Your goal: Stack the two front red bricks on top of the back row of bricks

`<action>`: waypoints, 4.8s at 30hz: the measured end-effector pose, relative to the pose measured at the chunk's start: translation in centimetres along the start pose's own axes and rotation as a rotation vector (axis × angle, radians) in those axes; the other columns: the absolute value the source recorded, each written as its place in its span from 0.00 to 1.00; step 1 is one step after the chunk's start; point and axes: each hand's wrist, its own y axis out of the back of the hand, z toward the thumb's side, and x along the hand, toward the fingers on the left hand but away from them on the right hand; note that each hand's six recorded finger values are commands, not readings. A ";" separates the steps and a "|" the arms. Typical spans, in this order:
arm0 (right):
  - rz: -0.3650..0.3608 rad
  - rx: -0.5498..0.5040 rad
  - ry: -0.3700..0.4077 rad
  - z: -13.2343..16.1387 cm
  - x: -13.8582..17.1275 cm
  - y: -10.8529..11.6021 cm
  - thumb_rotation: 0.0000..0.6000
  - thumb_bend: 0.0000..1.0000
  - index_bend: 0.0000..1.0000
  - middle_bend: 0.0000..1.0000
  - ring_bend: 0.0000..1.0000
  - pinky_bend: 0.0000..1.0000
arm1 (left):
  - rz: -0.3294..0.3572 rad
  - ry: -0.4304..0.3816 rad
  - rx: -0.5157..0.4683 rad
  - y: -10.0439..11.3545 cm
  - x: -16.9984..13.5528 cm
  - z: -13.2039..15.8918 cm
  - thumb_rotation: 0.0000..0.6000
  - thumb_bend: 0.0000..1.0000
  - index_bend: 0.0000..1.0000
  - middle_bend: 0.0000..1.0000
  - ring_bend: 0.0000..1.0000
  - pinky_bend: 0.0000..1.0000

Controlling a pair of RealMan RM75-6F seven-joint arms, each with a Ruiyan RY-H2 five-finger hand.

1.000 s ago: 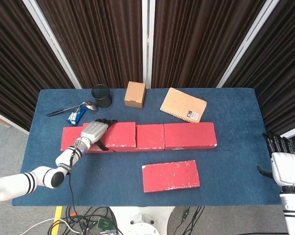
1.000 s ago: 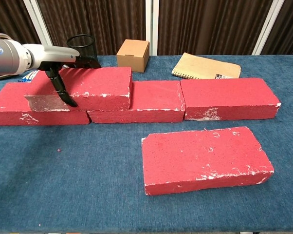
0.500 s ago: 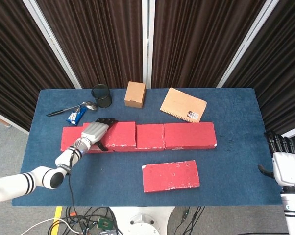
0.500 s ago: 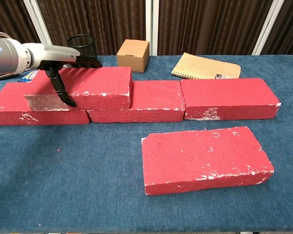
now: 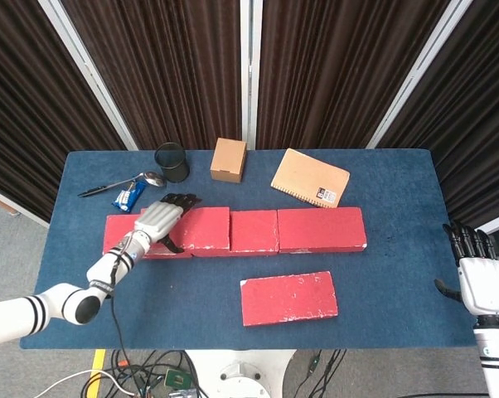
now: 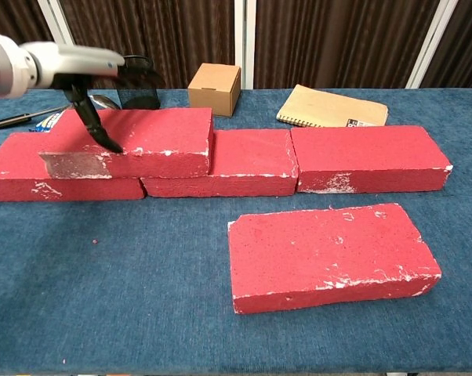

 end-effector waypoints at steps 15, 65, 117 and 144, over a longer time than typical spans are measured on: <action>0.137 0.048 0.193 4.5 -0.3 -2.3 1.00 0.00 0.00 0.00 0.00 0.00 | 0.281 0.145 0.003 4.3 -8.6 -5.7 1.00 0.00 0.01 0.00 0.00 0.00; 0.546 -0.061 0.545 24.7 -1.0 -13.6 1.00 0.00 0.00 0.00 0.00 0.00 | 0.254 0.331 -0.113 -2.5 -19.2 -14.2 1.00 0.00 0.00 0.00 0.00 0.00; 0.427 -0.126 0.567 24.5 -1.2 -11.1 1.00 0.00 0.00 0.26 0.21 0.00 | 0.236 0.342 -0.125 -2.7 -19.8 -14.8 1.00 0.00 0.01 0.00 0.00 0.00; 0.309 -0.004 0.436 22.2 -16.6 -4.3 1.00 0.00 0.00 0.23 0.22 0.00 | 0.269 0.316 -0.150 -1.7 -19.6 -14.8 1.00 0.00 0.01 0.00 0.00 0.00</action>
